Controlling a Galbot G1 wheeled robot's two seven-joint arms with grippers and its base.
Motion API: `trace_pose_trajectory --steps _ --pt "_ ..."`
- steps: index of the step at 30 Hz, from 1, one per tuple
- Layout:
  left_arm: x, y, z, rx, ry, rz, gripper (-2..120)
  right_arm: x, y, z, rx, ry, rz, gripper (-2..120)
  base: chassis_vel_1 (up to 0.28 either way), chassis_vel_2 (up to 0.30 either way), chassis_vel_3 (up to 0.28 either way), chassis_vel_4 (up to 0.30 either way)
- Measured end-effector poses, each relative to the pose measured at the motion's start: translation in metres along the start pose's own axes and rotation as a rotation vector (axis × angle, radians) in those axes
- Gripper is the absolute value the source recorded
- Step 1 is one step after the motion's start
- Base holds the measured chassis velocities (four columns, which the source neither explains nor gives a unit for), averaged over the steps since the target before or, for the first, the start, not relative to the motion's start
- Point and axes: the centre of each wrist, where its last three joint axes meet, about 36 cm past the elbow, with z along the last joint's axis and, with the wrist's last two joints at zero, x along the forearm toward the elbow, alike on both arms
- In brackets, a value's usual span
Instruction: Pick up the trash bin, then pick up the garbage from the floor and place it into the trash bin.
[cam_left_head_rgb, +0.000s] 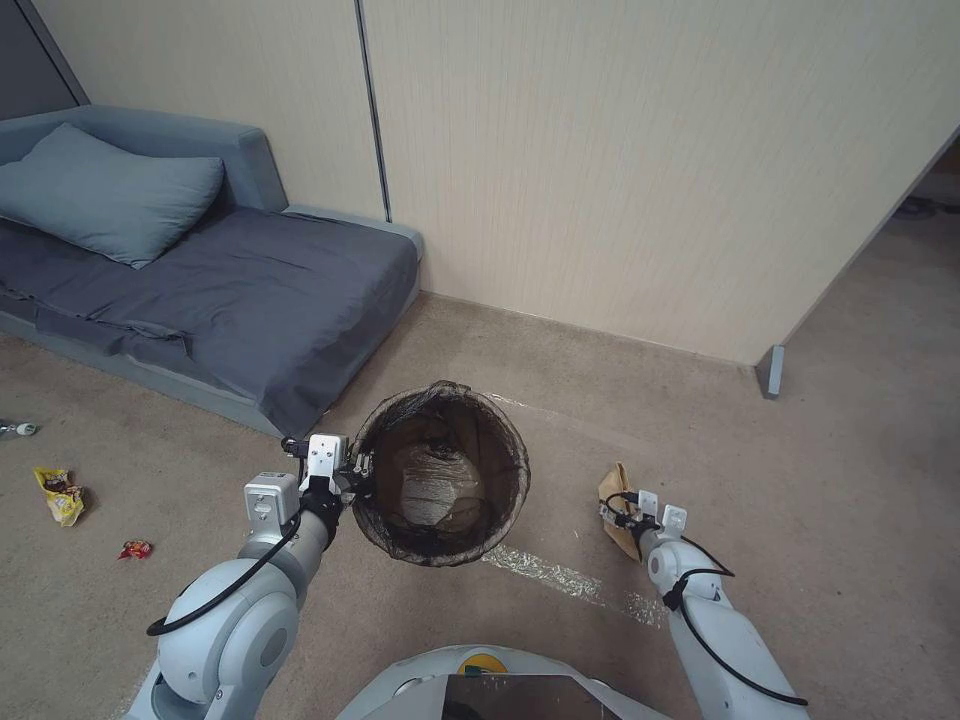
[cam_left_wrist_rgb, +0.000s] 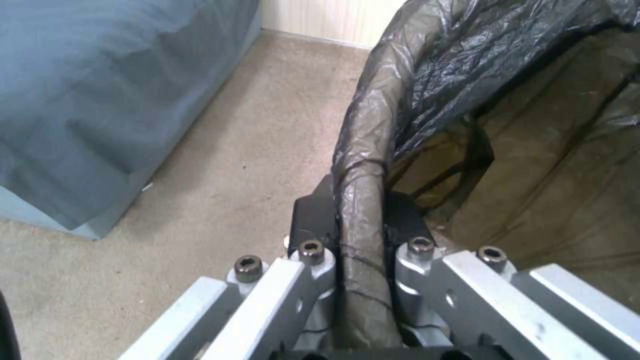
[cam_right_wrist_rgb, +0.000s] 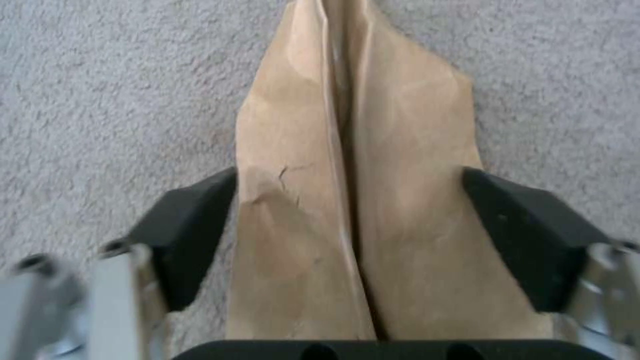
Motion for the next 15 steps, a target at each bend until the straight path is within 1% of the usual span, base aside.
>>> trace_pose_trajectory --steps 2,3,6,7,11,12,15 --pt "-0.0006 -0.0001 0.0001 0.001 0.0 0.001 5 -0.0014 0.0005 0.0024 0.001 -0.001 -0.001 67 0.0 0.0 0.0 0.0" --pt "-0.0006 -0.0001 0.0001 0.001 0.0 0.001 5 -0.0014 0.0005 0.0024 0.001 -0.001 -0.001 67 0.0 0.0 0.0 0.0" --pt "-0.0005 0.0009 -0.0004 -0.001 -0.004 0.006 5 -0.0034 0.0018 0.0046 -0.001 0.0 0.0 53 0.0 0.0 0.0 0.0" --pt "-0.0005 0.0009 -0.0004 -0.001 -0.004 0.006 5 -0.0034 0.0018 0.0046 -0.001 0.0 0.0 53 0.0 0.0 0.0 0.0" --pt "-0.0007 0.0023 -0.0016 -0.005 -0.006 0.008 5 -0.0068 0.0056 0.0066 -0.005 -0.005 0.0 34 0.0 0.0 0.0 0.0" --pt "-0.0007 0.0023 -0.0016 -0.005 -0.006 0.008 5 -0.0068 0.0056 0.0066 -0.005 -0.005 0.0 34 0.0 0.0 0.0 0.0" --pt "-0.0008 0.0024 -0.002 -0.004 -0.008 0.009 5 -0.0076 0.0083 0.0068 -0.002 -0.006 -0.001 20 0.0 0.0 0.0 0.0"
